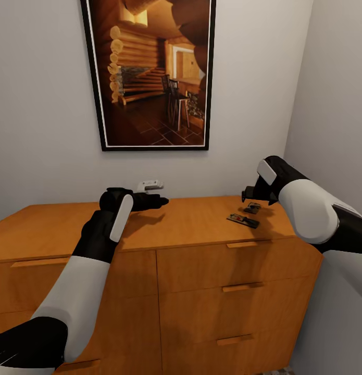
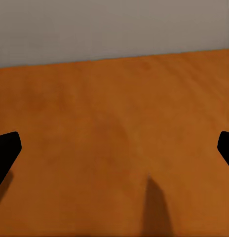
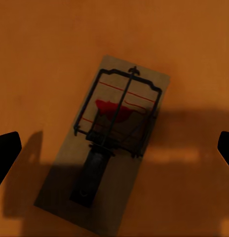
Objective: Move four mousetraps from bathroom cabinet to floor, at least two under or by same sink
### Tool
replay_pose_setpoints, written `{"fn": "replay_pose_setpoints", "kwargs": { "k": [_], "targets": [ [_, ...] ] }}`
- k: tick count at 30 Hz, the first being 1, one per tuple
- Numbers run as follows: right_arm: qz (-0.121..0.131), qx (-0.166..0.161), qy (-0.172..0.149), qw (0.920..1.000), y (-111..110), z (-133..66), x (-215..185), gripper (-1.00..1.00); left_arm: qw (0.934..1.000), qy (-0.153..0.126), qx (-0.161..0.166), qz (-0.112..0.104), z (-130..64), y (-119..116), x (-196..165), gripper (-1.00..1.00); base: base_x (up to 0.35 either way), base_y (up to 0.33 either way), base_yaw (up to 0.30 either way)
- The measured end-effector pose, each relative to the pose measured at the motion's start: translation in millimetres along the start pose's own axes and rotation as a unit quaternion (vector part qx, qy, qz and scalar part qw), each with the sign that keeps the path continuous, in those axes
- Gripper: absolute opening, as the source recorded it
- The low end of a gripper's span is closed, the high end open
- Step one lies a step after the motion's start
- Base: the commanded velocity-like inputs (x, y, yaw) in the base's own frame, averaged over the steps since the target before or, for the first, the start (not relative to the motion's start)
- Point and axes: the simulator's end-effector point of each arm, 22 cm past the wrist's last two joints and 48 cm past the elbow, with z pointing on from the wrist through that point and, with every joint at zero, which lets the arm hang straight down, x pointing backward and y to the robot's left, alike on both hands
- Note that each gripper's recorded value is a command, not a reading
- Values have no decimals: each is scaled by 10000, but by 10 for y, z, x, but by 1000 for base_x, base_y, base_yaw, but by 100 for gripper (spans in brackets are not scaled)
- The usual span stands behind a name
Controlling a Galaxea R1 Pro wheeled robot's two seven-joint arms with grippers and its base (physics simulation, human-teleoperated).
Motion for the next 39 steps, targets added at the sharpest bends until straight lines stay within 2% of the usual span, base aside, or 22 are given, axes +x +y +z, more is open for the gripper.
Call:
{"fn": "replay_pose_setpoints", "kwargs": {
  "k": [15,23,39],
  "targets": [
    [-4,-18,3,10000,22,-2,4,100,10000,1,-3,-1,-1,7,0,100,0,0,0],
    [-4,-23,3,10000,12,102,150,100,10000,0,-1,-1,24,19,176,100,0,0,0],
    [-7,-24,3,10000,15,101,151,100,10000,-6,5,-1,22,12,173,100,0,0,0]
  ]
}}
